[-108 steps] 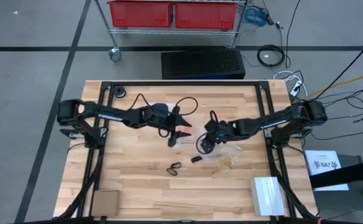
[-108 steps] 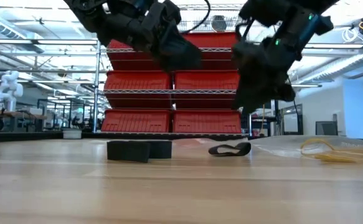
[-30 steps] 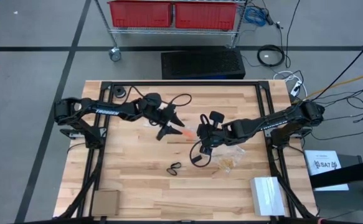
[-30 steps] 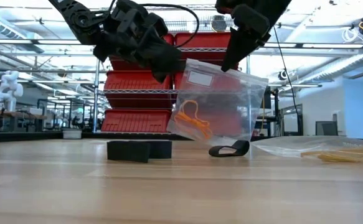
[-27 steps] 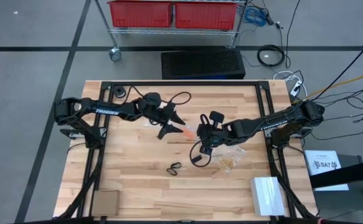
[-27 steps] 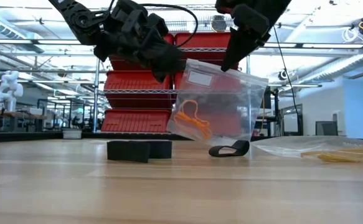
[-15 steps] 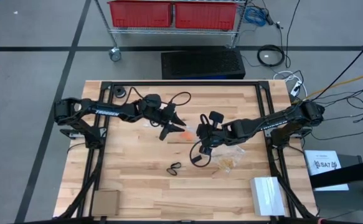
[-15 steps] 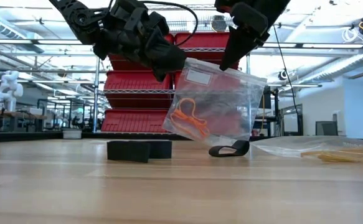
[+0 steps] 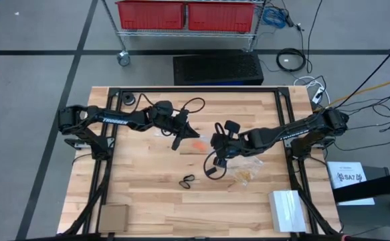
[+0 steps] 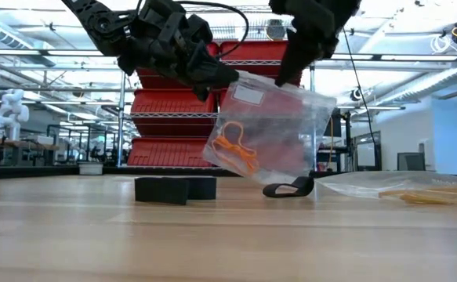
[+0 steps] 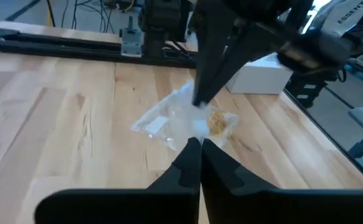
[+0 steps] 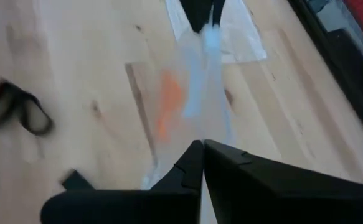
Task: Sort rubber bands
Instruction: Close the top right transparent zip lock bag
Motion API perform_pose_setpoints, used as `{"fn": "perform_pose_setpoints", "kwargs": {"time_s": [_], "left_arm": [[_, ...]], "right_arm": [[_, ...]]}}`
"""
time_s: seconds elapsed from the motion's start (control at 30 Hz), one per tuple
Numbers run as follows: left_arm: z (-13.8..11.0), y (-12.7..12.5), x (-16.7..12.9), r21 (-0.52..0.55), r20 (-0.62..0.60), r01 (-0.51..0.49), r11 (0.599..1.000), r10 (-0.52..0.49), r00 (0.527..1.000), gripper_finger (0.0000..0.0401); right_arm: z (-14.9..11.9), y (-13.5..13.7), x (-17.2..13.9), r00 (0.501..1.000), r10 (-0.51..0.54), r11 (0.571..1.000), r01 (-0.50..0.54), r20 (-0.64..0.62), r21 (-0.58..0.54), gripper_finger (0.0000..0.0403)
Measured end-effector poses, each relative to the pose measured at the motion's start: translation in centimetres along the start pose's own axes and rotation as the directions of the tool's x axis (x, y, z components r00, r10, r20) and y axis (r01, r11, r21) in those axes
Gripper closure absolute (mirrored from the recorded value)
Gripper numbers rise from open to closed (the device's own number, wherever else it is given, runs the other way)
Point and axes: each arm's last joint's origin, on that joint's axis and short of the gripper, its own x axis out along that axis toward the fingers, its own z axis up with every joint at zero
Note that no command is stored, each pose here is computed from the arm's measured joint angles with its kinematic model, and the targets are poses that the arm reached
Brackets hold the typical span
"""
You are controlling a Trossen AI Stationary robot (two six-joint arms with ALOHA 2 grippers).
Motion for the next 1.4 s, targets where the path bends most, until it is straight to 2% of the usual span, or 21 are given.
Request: {"fn": "perform_pose_setpoints", "kwargs": {"time_s": [0.13,0.33,0.5,0.6,1.2,1.3,1.4], "left_arm": [[0.0,-0.2,0.1,0.022,-0.001,0.004,1.0,-0.004,1.0,0.0397],[-0.1,-0.7,0.4,0.069,-0.008,0.02,0.997,-0.02,1.0,0.0398],[-0.1,-0.9,0.5,0.09,-0.009,0.028,0.996,-0.027,1.0,0.0398],[0.0,-0.9,0.5,0.102,-0.008,0.03,0.994,-0.03,1.0,0.0399],[0.1,-0.9,0.5,0.112,0.009,0.028,0.993,-0.029,1.0,0.0399],[0.2,-0.9,0.5,0.108,0.01,0.025,0.994,-0.026,1.0,0.0399],[0.2,-0.9,0.5,0.107,0.01,0.02,0.994,-0.022,1.0,0.0399]], "right_arm": [[1.4,0.1,-0.9,0.998,0.048,0.997,-0.05,0.042,0.061,0.0382],[3.2,-0.2,-0.8,0.97,0.209,0.971,-0.221,0.121,0.09,0.0324],[3.6,-1.5,-0.2,0.971,0.212,0.966,-0.226,0.114,0.128,0.0268],[3.9,-2.1,0.1,0.963,0.248,0.959,-0.26,0.109,0.114,0.0255],[3.8,-3.4,2.4,0.968,0.247,0.962,-0.251,0.048,0.112,0.0304],[3.9,-3.4,2.4,0.968,0.243,0.962,-0.248,0.058,0.114,0.0325],[3.9,-3.4,2.4,0.968,0.244,0.963,-0.249,0.057,0.107,0.0362]]}}
